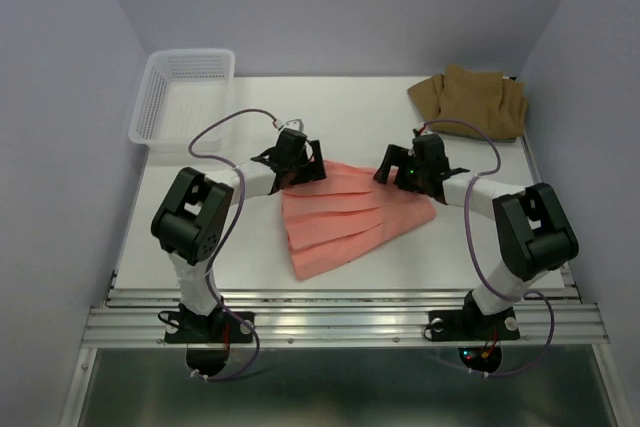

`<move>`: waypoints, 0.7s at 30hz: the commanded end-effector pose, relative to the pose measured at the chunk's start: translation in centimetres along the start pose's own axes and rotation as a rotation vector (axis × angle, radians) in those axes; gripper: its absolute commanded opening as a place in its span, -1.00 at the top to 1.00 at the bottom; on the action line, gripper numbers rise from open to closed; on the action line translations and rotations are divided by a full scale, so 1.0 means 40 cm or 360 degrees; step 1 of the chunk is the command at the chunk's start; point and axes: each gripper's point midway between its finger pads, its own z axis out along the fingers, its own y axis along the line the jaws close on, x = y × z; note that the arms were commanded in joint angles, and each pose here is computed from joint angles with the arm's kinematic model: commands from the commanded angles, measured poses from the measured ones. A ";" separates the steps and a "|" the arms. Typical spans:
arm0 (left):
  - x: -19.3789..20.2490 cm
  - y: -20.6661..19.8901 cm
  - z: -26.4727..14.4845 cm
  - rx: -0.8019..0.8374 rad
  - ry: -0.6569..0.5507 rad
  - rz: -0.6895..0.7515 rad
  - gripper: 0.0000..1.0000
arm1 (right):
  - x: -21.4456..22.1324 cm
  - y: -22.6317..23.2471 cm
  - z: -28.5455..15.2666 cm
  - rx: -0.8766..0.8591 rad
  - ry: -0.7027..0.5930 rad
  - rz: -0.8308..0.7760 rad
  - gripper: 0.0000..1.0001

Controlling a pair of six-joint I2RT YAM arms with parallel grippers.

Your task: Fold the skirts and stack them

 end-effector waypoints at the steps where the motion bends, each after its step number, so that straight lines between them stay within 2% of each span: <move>1: 0.039 0.129 -0.081 -0.0309 -0.0084 -0.0143 -0.97 | 0.279 0.027 -0.058 0.0067 0.0443 -0.0042 -1.00; 6: 0.048 0.211 -0.139 -0.0513 -0.0146 -0.0189 -0.97 | 0.282 0.108 -0.105 0.0001 0.0357 -0.0081 -1.00; 9: 0.049 0.225 -0.164 -0.0573 -0.0153 -0.0247 -0.97 | 0.239 0.143 -0.130 -0.0042 0.0270 -0.0112 -1.00; 15: -0.064 0.134 -0.272 -0.0348 -0.0334 -0.0268 -0.97 | 0.109 0.196 -0.207 -0.0067 0.0062 -0.0302 -1.00; 18: -0.102 0.099 -0.346 -0.0250 -0.0430 -0.0284 -0.97 | 0.077 0.199 -0.265 -0.0075 -0.0024 -0.0327 -1.00; 21: -0.096 0.086 -0.408 -0.0167 -0.0482 -0.0310 -0.97 | 0.101 0.157 -0.292 -0.0009 -0.0016 -0.0311 -1.00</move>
